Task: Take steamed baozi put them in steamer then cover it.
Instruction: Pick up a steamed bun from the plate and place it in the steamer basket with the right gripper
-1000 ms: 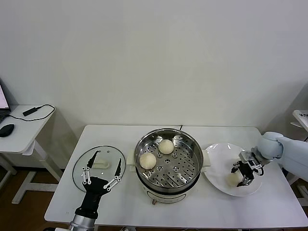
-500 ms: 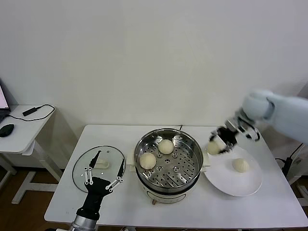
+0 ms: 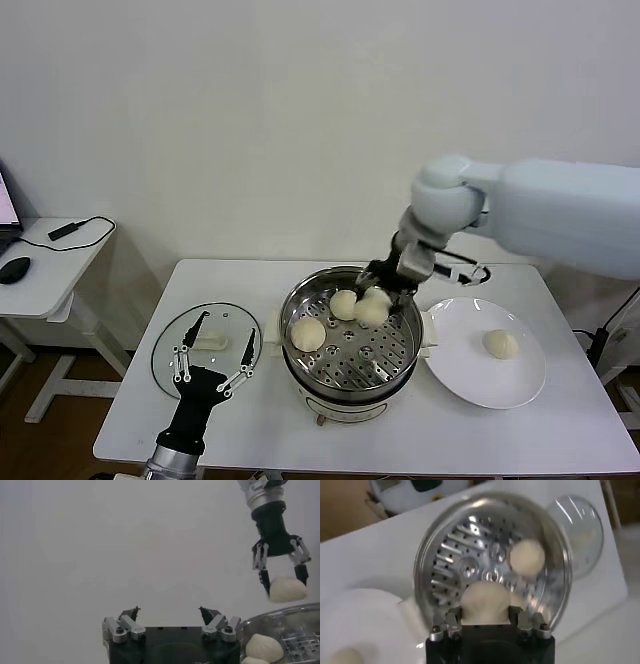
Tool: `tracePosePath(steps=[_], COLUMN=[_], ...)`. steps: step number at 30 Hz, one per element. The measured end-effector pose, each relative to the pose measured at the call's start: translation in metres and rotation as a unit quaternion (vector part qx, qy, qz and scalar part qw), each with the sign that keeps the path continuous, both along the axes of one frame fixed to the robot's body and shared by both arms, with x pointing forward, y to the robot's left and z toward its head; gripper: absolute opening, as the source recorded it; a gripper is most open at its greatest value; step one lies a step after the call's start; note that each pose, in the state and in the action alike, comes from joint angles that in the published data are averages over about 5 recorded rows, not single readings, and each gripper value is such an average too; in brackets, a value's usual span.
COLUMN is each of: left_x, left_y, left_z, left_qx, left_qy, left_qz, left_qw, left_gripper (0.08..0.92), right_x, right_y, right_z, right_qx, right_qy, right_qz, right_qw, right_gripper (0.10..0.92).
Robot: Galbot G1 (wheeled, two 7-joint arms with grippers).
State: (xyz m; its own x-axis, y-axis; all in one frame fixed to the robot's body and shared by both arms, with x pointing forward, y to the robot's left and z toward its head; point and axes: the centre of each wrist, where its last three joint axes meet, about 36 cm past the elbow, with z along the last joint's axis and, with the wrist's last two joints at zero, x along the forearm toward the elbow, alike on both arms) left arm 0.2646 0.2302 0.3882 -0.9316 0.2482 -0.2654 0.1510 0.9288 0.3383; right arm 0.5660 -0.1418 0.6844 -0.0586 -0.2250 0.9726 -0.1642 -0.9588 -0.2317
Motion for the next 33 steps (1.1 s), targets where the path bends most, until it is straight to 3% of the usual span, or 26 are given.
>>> tracePosePath(steps=[13,33], left_x=[0.003,0.005], left_y=[0.002,0.004], left_z=[-0.003,-0.011], left_qx=[-0.002,-0.002], left_qy=[0.001,0.005], left_qz=[0.002,0.005], left_qw=[1.0,1.0], left_gripper=[0.823,0.823], right_x=[-0.017,-0.025], right_y=[0.027,0.047], right_z=[-0.038,-0.076], right_qx=[-0.023,-0.046], right_qy=[-0.009,0.004], right_qz=[0.138,0.196], right_qw=[0.99,0.98], right_gripper=[0.636,0.712])
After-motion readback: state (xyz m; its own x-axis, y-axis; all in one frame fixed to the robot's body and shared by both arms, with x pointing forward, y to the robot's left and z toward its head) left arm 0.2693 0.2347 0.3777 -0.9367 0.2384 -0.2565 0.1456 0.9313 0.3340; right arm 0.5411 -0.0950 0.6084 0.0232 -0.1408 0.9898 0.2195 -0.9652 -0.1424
